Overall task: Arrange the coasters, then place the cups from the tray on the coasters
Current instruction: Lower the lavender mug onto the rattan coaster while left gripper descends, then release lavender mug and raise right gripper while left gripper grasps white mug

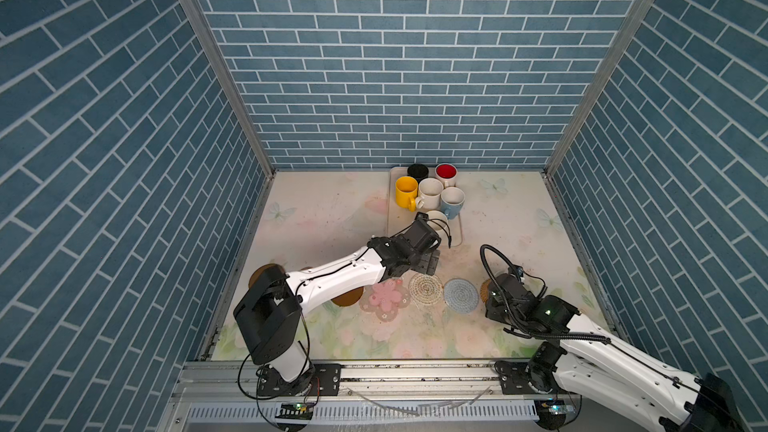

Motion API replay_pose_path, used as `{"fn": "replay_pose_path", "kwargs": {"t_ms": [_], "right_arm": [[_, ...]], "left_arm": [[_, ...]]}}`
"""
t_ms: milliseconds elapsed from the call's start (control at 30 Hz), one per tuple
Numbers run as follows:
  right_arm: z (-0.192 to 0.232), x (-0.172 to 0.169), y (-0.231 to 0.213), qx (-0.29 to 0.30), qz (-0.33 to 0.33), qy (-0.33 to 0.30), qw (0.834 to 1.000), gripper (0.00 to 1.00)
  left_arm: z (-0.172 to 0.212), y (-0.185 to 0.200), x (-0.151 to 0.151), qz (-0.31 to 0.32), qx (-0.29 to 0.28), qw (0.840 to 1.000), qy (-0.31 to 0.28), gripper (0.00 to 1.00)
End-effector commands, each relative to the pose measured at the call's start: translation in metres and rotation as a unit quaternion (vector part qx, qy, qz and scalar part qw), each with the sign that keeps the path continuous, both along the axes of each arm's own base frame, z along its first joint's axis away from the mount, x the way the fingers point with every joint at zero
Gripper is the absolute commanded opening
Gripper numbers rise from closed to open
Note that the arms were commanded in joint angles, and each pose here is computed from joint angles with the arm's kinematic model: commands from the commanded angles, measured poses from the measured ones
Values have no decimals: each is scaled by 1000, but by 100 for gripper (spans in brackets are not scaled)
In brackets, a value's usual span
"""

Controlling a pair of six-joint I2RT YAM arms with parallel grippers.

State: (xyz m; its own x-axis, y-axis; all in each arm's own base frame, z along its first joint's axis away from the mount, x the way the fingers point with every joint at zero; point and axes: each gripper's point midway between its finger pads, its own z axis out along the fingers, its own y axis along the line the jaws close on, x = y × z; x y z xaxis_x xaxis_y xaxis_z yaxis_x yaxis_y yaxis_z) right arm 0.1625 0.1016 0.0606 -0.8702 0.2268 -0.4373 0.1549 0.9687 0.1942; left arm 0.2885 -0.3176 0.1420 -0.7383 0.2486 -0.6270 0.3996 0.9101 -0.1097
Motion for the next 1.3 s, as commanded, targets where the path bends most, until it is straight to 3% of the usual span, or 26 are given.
{"fn": "replay_pose_path", "kwargs": {"t_ms": [0, 333, 700, 867, 1267], "right_arm": [[11, 8, 7, 12, 3, -17, 1000, 58], [47, -2, -2, 21, 21, -35, 999, 58], [80, -12, -6, 33, 38, -38, 998, 56], [107, -7, -16, -3, 51, -63, 997, 49], [138, 20, -8, -34, 64, -108, 991, 48]], "left_arm": [[3, 0, -2, -2, 4, 1000, -2, 93], [3, -4, -1, -4, 1, 1000, 0, 91], [-6, -26, 20, 24, -12, 1000, 1, 92], [-13, -39, 32, 29, -7, 1000, 0, 89], [-32, -49, 65, 69, 16, 997, 2, 82]]}}
